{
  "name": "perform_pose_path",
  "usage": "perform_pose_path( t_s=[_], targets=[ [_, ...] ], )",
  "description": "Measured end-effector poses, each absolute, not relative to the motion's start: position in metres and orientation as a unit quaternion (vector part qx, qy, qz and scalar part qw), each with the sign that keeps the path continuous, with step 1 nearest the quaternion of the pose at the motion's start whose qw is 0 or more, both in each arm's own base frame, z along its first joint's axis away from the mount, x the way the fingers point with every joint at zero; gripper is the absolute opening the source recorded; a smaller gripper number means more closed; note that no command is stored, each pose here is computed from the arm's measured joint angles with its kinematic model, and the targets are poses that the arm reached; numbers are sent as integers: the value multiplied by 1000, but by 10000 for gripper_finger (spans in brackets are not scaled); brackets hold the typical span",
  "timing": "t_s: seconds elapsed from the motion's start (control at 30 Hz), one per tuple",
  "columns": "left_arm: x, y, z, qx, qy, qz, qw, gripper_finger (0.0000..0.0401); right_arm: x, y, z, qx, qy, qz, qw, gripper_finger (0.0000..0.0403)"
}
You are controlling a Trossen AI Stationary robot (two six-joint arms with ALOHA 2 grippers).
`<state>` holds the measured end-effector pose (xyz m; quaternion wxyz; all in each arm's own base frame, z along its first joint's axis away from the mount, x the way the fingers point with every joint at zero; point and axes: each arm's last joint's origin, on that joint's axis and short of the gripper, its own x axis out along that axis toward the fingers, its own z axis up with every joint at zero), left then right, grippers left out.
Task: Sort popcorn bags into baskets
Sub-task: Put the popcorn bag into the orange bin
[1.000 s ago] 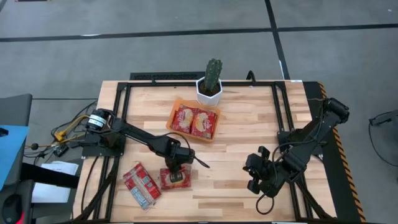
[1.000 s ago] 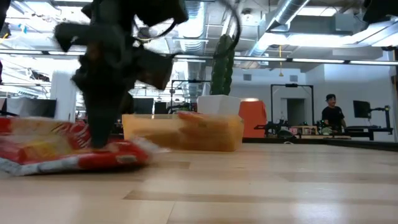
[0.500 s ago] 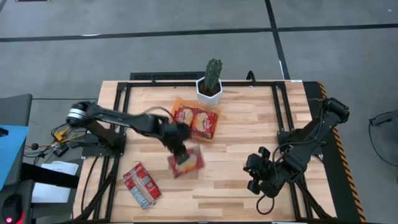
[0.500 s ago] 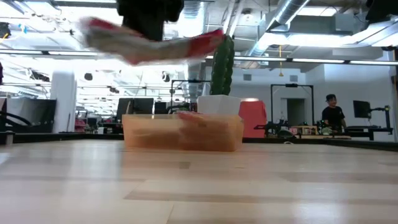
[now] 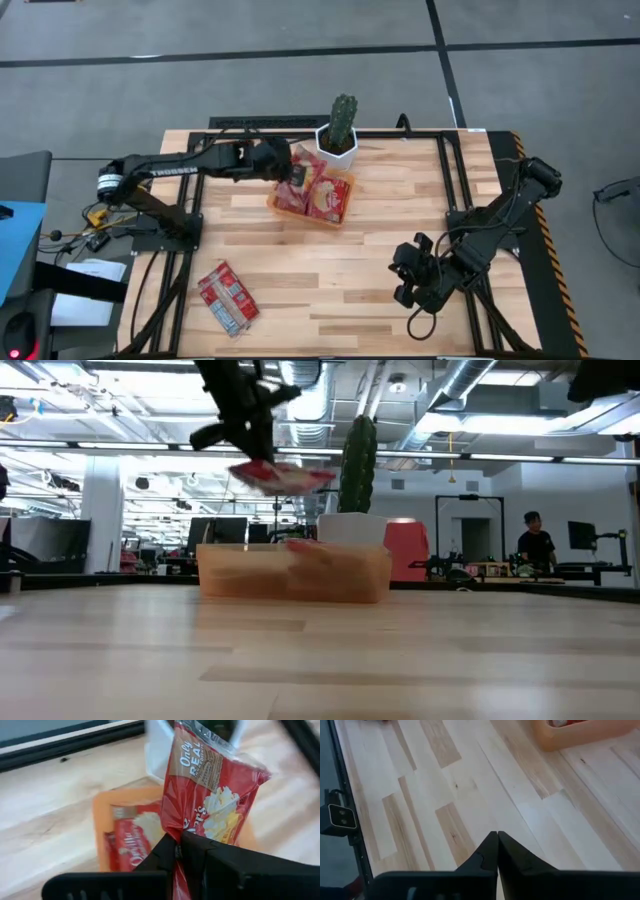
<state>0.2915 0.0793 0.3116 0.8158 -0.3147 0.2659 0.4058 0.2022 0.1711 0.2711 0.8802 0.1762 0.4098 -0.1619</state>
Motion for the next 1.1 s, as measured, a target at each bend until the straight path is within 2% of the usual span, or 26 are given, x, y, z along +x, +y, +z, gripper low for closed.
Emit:
perform_pose_path(
  t_s=[0.23, 0.47, 0.73, 0.9, 1.1],
  targets=[
    [288, 110, 272, -382, 269, 431, 772, 0, 204, 169, 271, 177, 409, -167, 879, 33],
    [288, 119, 251, -420, 223, 423, 772, 0, 204, 169, 271, 177, 408, -167, 880, 21],
    [283, 117, 235, -436, 235, 432, 754, 6, 204, 169, 271, 181, 407, -169, 879, 33],
    [280, 114, 226, -448, 261, 415, 747, 42, 204, 169, 271, 182, 406, -170, 879, 37],
    [279, 112, 224, -449, 283, 395, 750, 125, 204, 169, 271, 181, 406, -170, 880, 31]
  ],
)
